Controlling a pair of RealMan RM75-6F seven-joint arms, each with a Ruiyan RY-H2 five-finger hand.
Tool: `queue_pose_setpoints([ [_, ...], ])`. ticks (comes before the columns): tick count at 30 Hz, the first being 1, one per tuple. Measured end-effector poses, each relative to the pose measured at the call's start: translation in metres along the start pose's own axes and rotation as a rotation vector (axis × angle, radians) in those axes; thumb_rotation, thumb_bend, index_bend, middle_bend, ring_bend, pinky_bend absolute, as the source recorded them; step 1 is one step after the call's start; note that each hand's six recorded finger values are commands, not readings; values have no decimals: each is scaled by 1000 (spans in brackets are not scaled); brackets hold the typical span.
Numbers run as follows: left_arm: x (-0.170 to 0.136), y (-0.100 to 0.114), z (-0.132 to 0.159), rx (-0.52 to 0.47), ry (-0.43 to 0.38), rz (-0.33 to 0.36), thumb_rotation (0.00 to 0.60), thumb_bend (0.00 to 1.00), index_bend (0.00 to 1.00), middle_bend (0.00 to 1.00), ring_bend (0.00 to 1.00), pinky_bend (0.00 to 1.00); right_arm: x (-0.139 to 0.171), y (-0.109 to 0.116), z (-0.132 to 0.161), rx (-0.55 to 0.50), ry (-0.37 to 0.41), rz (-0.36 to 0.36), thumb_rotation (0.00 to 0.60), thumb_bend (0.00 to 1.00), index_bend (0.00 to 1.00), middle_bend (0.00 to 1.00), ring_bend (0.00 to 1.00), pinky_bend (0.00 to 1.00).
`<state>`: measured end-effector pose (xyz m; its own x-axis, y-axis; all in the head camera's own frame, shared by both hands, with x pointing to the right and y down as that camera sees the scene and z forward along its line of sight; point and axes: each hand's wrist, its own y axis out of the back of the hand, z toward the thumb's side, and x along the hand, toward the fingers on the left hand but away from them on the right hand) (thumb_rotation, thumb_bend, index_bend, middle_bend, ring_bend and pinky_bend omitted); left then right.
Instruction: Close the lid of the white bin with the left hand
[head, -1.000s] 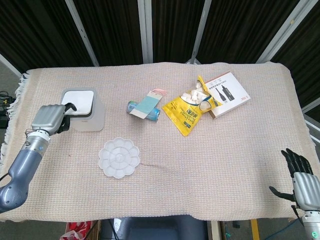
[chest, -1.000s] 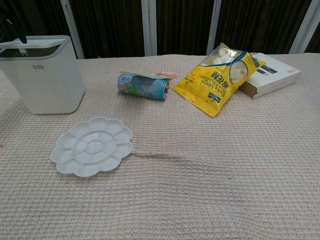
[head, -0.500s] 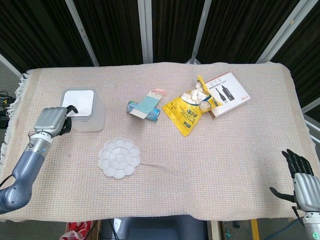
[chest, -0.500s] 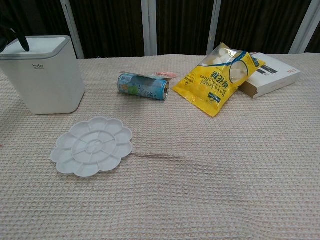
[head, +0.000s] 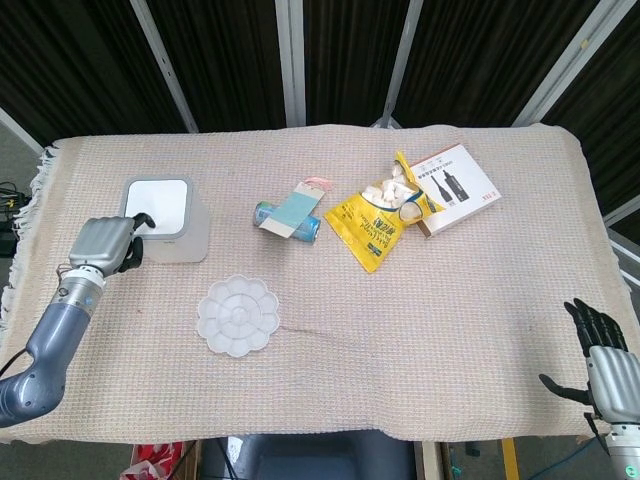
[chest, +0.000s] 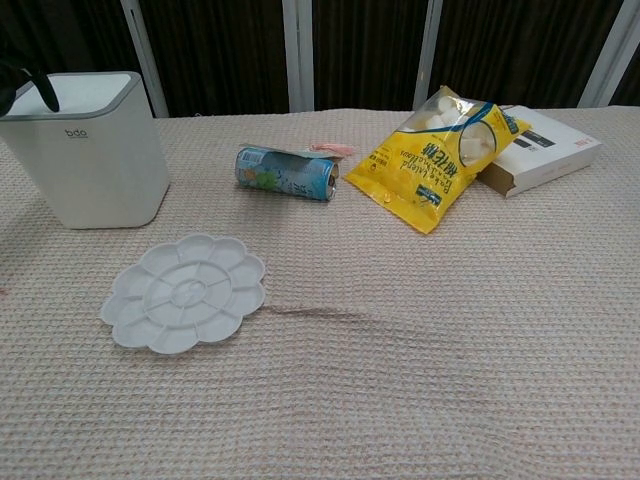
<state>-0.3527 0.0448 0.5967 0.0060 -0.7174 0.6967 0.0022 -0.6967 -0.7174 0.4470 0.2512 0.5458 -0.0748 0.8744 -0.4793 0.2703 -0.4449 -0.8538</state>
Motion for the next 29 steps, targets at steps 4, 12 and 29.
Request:
queue_pose_setpoints([
  [4, -1, 9, 3, -9, -18, 36, 600, 522, 175, 934, 844, 992, 0, 0, 0, 0, 2, -1, 600, 152, 0, 0, 0, 0],
  [12, -18, 37, 8, -9, -85, 200, 600, 252, 0, 106, 212, 565, -2, 2, -2, 12, 3, -7, 600, 153, 0, 0, 0, 0],
  [29, -119, -45, -76, -98, -43, 334, 600, 118, 0, 0, 0, 26, -3, 10, -7, 159, 28, -33, 600, 151, 0, 0, 0, 0],
])
